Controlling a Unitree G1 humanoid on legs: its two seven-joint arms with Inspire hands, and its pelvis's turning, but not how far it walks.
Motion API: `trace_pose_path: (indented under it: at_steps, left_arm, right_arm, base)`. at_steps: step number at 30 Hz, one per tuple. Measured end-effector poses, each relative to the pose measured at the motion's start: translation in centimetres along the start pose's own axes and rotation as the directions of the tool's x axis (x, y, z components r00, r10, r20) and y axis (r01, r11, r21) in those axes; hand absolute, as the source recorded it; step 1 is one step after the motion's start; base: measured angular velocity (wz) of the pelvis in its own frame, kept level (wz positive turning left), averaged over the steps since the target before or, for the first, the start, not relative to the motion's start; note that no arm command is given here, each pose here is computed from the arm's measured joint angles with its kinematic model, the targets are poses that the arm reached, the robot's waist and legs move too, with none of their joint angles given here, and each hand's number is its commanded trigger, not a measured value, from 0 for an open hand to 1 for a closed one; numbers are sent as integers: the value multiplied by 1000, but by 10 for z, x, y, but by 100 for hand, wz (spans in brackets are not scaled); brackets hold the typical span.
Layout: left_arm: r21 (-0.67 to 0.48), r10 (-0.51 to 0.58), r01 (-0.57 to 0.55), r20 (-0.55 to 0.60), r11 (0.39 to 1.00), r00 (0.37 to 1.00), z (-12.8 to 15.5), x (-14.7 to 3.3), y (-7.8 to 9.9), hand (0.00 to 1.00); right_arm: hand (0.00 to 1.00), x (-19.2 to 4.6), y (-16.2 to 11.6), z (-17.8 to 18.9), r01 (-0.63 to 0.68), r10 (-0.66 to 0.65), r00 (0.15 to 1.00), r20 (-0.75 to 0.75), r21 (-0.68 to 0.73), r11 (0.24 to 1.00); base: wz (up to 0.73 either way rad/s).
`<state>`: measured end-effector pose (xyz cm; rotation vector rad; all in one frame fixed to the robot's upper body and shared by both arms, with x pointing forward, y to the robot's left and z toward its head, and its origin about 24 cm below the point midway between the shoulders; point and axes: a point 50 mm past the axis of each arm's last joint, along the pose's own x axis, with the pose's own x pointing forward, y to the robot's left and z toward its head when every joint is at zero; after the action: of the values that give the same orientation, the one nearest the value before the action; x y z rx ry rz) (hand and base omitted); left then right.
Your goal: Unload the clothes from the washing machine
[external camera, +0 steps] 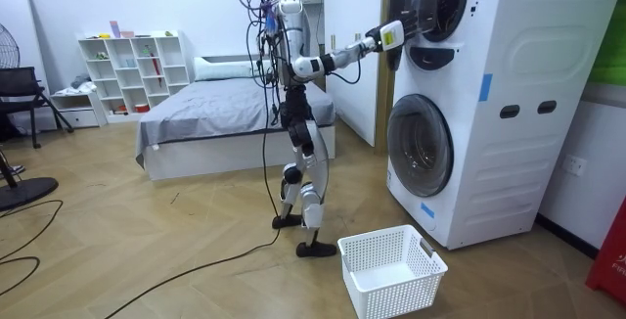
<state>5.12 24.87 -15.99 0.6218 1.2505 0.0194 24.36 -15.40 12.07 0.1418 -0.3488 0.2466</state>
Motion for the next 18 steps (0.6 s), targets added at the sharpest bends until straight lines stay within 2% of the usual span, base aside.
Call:
trace_pose_path:
  at_steps: [7,13,18]
  left_arm:
    - [-1,-2,2,-1,1000,1000,0,0,-1,0]
    - [-1,-33,33,-5,999,999,-1,0,-2,0]
    - [-3,-25,25,18,1000,1000,1,1,2,0]
  right_arm:
    - [0,1,12,3,-95,95,995,8,22,995]
    - [0,0,38,15,-299,297,954,44,37,954]
    - [0,0,38,14,-308,308,951,24,34,951]
  base:
    - [-6]
    - [-5]
    - [-3]
